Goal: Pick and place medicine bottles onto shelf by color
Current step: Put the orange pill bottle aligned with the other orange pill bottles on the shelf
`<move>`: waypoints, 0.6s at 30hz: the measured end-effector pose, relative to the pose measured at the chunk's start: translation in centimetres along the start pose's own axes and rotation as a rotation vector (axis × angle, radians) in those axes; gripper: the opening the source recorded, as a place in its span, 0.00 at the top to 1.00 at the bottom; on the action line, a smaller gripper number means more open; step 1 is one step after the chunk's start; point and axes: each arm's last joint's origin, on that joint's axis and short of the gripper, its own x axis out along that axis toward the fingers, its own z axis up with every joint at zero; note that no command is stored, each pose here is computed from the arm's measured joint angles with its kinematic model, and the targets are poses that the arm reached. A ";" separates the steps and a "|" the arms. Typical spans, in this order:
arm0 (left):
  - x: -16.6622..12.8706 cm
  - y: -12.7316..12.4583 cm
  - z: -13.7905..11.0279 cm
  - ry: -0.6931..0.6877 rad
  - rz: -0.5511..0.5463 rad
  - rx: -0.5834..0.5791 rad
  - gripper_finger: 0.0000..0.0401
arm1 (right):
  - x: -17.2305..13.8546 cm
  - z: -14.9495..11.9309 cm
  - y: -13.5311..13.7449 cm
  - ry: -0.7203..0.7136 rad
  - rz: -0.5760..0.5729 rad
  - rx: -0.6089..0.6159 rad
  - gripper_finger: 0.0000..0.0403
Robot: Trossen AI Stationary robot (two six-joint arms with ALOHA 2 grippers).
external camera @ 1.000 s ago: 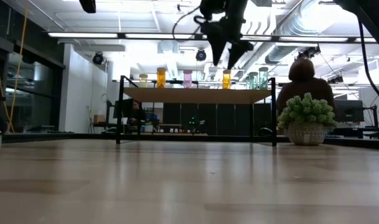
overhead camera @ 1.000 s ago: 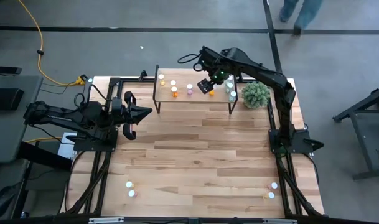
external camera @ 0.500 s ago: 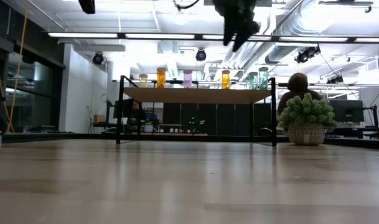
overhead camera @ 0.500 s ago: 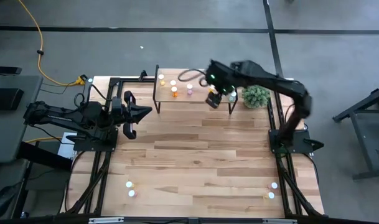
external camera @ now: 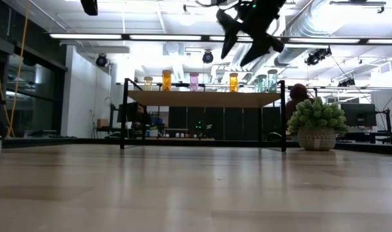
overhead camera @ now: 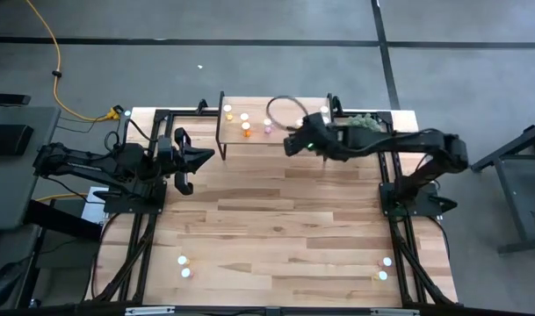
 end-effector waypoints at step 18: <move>0.0 0.1 0.0 -0.008 0.051 -0.027 1.00 | 3.5 -2.7 1.7 -0.047 -0.291 0.043 0.32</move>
